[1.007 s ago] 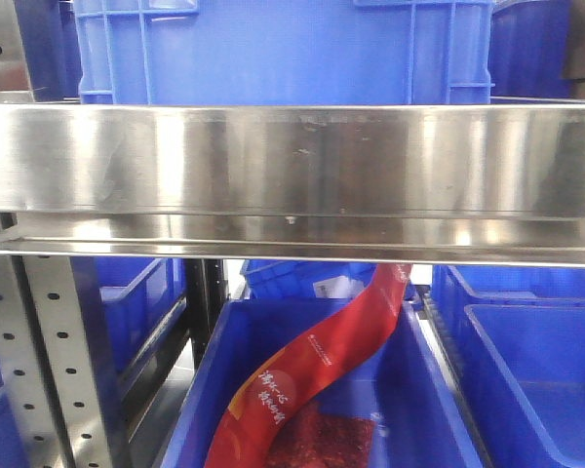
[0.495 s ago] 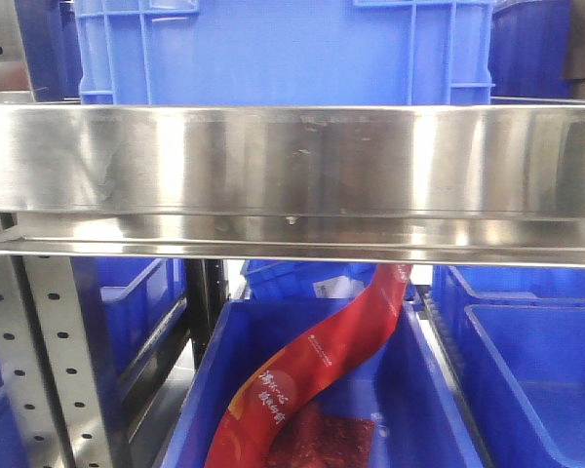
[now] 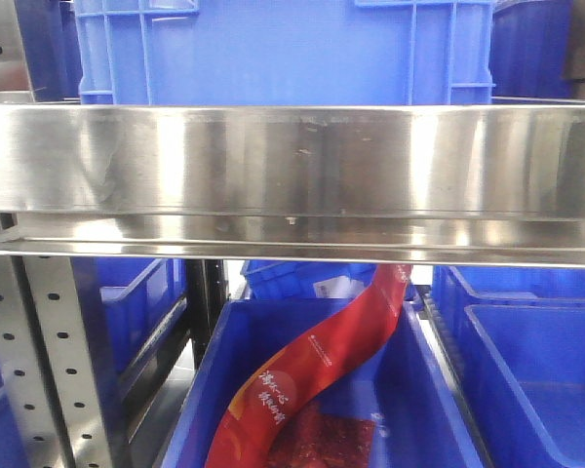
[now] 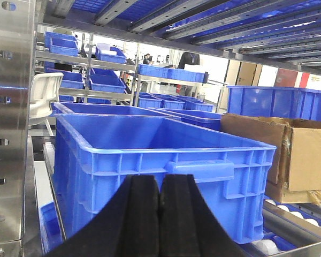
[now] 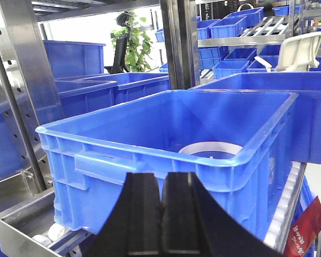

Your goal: Grab PVC pipe and place in blue bin

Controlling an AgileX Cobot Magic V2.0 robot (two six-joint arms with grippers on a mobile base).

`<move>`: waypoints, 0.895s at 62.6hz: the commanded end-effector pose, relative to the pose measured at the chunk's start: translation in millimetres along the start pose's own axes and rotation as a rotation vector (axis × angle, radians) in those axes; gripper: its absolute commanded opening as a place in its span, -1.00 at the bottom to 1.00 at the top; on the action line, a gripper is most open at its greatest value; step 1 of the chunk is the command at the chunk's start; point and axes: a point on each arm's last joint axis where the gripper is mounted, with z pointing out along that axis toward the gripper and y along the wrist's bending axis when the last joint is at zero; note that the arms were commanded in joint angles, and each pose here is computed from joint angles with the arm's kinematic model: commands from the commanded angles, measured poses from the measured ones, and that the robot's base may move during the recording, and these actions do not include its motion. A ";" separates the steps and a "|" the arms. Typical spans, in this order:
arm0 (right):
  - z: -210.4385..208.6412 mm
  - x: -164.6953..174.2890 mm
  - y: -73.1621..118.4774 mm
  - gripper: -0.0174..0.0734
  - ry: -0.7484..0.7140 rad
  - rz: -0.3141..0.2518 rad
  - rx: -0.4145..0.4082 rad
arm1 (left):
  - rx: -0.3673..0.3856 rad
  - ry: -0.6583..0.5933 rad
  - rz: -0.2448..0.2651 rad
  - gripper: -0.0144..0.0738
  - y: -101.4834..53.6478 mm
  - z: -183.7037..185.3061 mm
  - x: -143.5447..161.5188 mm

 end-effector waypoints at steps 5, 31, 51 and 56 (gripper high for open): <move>-0.8 -0.8 -0.2 -0.99 -0.014 -0.002 -0.001 | 0.005 -0.023 -0.008 -0.92 -0.4 -1.1 -2.1; -45.1 54.6 -39.6 -0.99 -0.058 -0.136 0.290 | 0.005 -0.023 -0.008 -0.92 -0.4 -1.1 -2.1; -85.9 135.1 -53.5 -0.99 -0.093 -0.142 0.471 | 0.005 -0.023 -0.008 -0.92 -0.4 -1.1 -2.1; -90.2 150.6 -53.6 -0.99 -0.127 -0.151 0.463 | 0.005 -0.023 -0.008 -0.92 -0.4 -1.1 -2.1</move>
